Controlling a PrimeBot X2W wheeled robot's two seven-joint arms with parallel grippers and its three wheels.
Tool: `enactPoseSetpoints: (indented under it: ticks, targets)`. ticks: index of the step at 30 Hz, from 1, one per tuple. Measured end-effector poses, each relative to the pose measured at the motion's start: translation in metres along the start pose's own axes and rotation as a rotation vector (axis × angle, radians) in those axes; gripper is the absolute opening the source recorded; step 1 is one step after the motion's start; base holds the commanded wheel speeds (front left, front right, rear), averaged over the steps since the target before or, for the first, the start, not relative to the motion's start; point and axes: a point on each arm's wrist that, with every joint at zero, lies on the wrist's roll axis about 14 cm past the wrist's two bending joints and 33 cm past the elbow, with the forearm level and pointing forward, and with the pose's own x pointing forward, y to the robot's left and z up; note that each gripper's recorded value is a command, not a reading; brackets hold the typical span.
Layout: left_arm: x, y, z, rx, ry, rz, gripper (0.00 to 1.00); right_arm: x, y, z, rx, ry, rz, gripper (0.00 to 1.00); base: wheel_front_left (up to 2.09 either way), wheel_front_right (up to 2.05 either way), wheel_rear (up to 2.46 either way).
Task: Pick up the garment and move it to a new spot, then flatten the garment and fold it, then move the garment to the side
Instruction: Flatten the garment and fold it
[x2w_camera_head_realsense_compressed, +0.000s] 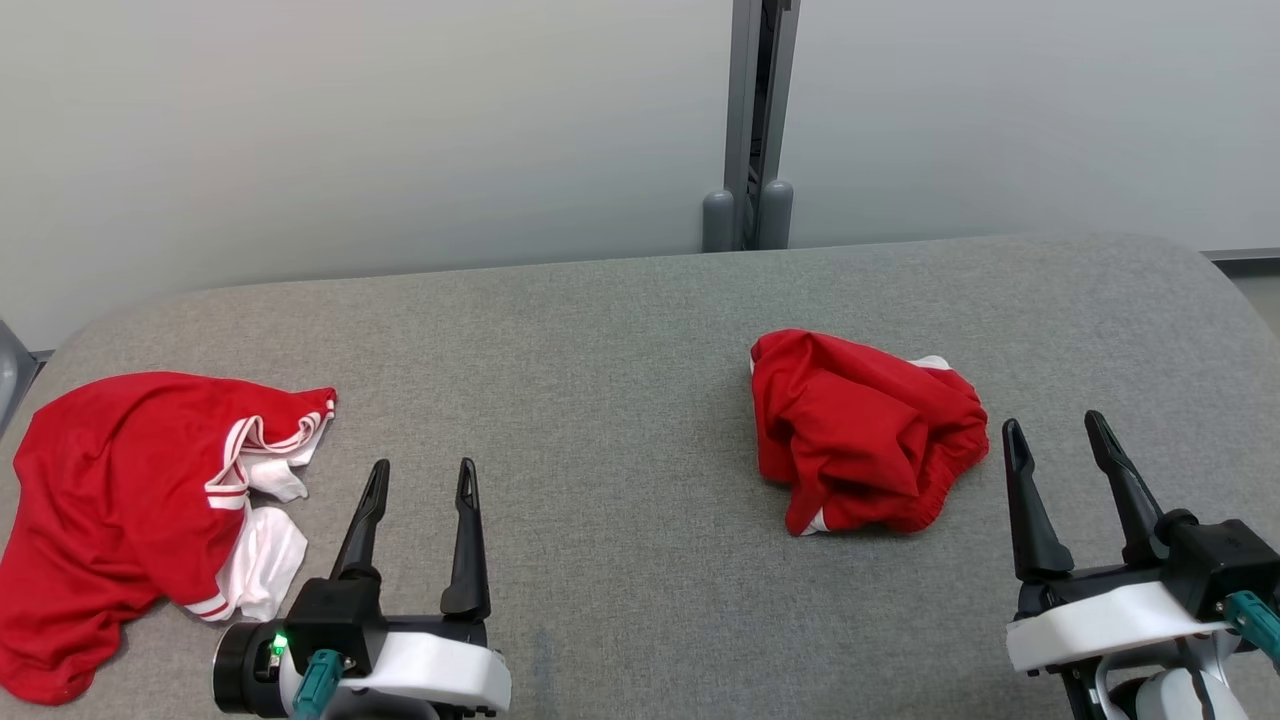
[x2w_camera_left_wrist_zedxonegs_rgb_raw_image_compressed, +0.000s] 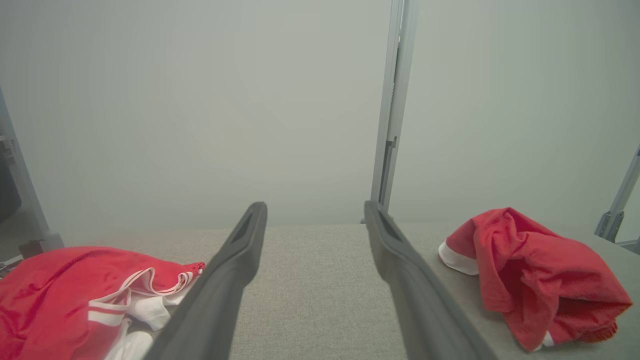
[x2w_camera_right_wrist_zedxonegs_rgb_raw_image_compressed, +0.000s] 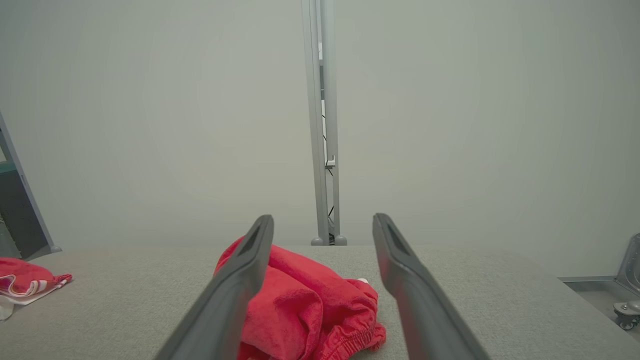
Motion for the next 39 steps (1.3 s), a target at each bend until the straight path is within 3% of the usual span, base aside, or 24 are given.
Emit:
enactPoseSetpoints:
  ticks: [24,39]
  targets:
    - [-0.004,0.0,0.0,-0.015,0.004,0.0,1.0,0.001,0.003,0.0,-0.012,0.0,0.012,1.0,0.0,0.0,0.0]
    - [-0.008,0.009,-0.019,0.004,0.061,0.021,1.0,-0.013,0.0,-0.1,-0.187,0.338,0.107,1.0,0.0,0.0,0.0]
